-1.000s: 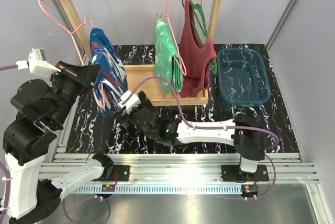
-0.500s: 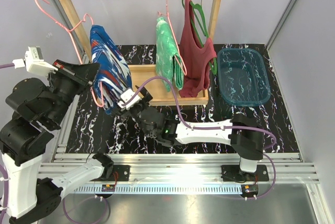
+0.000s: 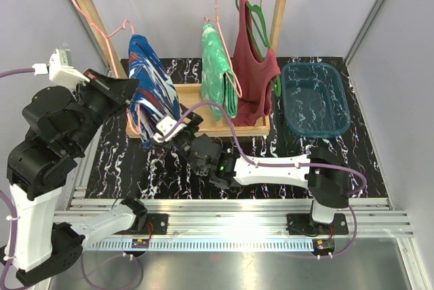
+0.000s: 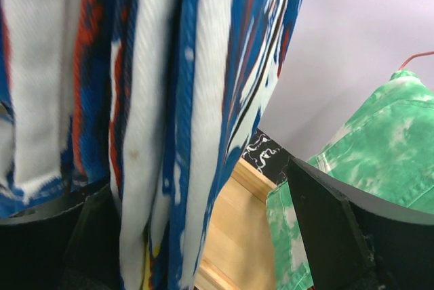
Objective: Remove the trousers from the hanger
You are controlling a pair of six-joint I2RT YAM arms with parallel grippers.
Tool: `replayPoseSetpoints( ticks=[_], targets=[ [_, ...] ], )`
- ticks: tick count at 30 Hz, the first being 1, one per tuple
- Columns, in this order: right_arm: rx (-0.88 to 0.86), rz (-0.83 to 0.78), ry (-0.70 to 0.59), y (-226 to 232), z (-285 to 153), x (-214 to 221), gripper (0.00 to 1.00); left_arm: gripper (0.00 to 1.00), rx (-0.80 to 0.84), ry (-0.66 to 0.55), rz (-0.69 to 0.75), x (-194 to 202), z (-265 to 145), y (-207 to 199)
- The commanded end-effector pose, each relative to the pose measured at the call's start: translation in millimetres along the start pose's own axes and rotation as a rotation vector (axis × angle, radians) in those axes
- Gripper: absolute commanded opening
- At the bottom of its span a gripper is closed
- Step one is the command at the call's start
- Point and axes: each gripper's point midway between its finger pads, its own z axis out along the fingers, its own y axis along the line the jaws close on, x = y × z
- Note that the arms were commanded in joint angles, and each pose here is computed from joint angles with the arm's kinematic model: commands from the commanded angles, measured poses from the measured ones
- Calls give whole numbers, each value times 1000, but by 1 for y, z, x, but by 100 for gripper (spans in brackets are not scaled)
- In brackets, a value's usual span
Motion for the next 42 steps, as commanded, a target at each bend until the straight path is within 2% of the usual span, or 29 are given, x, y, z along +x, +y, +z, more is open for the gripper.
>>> replayPoseSetpoints(
  ticks=[1, 7, 15, 19, 27, 28, 31, 32, 34, 35, 37, 41, 42],
  targets=[
    [66, 123, -138, -35, -1, -53, 89, 0, 204, -144, -61, -45, -20, -47],
    [106, 209, -239, -51, 1, -90, 84, 0, 220, -107, -79, -33, -15, -47],
    [116, 136, -286, -66, 1, -118, 77, 0, 200, -54, -38, -16, -8, -39],
    [119, 95, -294, -74, -1, -128, 69, 0, 205, 4, 6, -4, -3, -41],
    [104, 3, -278, -78, -1, -134, 63, 0, 188, 131, 114, 26, 11, -34],
    [100, -8, -270, -78, 0, -133, 53, 0, 183, 146, 123, 32, 14, -31],
    [89, -38, -246, -79, 1, -131, 39, 0, 161, 147, 144, 35, 12, -22],
    [86, -47, -239, -80, 1, -130, 25, 0, 147, 150, 151, 38, 13, -17],
    [89, -61, -232, -83, 0, -128, 17, 0, 128, 123, 154, 33, 8, -10],
    [98, -71, -228, -86, 0, -128, 7, 0, 110, 126, 162, 37, 9, -4],
    [113, -82, -226, -93, -1, -130, 0, 0, 91, 113, 167, 36, 6, 3],
    [151, -98, -231, -111, -2, -139, 0, 0, 66, 111, 171, 44, -5, 22],
    [166, -88, -242, -119, -1, -147, 0, 0, 40, 136, 177, 56, 0, 33]
  ],
)
